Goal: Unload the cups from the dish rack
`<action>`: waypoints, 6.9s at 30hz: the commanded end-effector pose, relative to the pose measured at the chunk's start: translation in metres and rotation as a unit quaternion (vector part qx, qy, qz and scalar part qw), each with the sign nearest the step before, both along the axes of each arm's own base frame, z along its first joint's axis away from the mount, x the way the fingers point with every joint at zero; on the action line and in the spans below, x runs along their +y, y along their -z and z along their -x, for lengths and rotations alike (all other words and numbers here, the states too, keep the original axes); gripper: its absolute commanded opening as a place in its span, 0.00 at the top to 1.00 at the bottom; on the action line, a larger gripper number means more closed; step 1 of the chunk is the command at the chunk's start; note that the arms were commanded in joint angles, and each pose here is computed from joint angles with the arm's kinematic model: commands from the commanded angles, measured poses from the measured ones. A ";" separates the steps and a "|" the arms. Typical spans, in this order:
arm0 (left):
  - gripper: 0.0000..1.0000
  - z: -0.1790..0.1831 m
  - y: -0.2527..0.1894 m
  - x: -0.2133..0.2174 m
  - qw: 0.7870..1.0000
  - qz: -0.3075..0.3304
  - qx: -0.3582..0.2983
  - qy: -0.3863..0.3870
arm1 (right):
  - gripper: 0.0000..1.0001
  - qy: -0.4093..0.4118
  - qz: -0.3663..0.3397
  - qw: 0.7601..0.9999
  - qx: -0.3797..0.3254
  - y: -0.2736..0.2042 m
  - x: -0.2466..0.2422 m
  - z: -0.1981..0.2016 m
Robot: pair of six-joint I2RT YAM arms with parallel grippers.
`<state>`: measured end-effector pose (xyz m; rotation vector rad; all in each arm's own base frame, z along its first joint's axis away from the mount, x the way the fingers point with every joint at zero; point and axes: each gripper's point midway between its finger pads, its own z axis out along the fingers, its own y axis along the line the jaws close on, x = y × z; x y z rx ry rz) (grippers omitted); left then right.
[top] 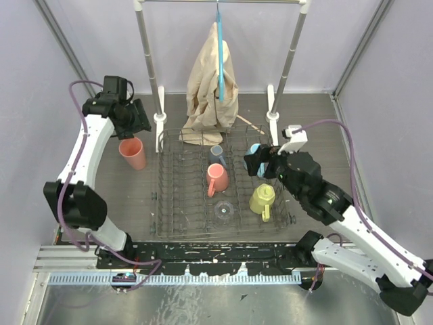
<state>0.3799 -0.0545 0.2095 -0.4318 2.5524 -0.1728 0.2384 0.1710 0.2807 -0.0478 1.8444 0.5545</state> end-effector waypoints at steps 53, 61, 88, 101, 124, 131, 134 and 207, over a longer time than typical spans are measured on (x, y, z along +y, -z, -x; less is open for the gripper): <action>0.25 0.125 -0.023 -0.095 0.956 0.157 -0.216 0.121 | 0.08 -0.004 0.220 0.915 0.339 0.190 -0.011 0.042; 0.24 0.126 -0.021 -0.095 0.957 0.158 -0.213 0.120 | 0.11 0.008 0.221 0.919 0.326 0.194 -0.012 0.035; 0.25 0.131 -0.033 -0.096 0.956 0.169 -0.209 0.118 | 0.99 -0.006 0.104 0.975 0.194 0.043 -0.004 0.025; 0.23 0.148 -0.064 -0.150 0.885 0.357 -0.241 0.179 | 1.00 -0.163 -0.101 0.981 0.017 -0.058 0.057 0.036; 0.31 0.212 -0.146 -0.171 0.709 0.526 -0.352 0.311 | 1.00 -0.340 -0.321 0.882 -0.049 -0.124 0.124 0.061; 0.32 0.223 -0.148 -0.179 0.689 0.542 -0.335 0.345 | 0.99 -0.360 -0.322 0.875 -0.037 -0.120 0.136 0.059; 0.34 0.228 -0.150 -0.184 0.681 0.545 -0.334 0.357 | 0.99 -0.366 -0.323 0.872 -0.031 -0.118 0.139 0.059; 1.00 0.110 -0.114 0.085 0.958 -0.054 -0.204 -0.196 | 0.04 -0.164 -0.131 0.972 -0.101 -0.060 0.025 0.051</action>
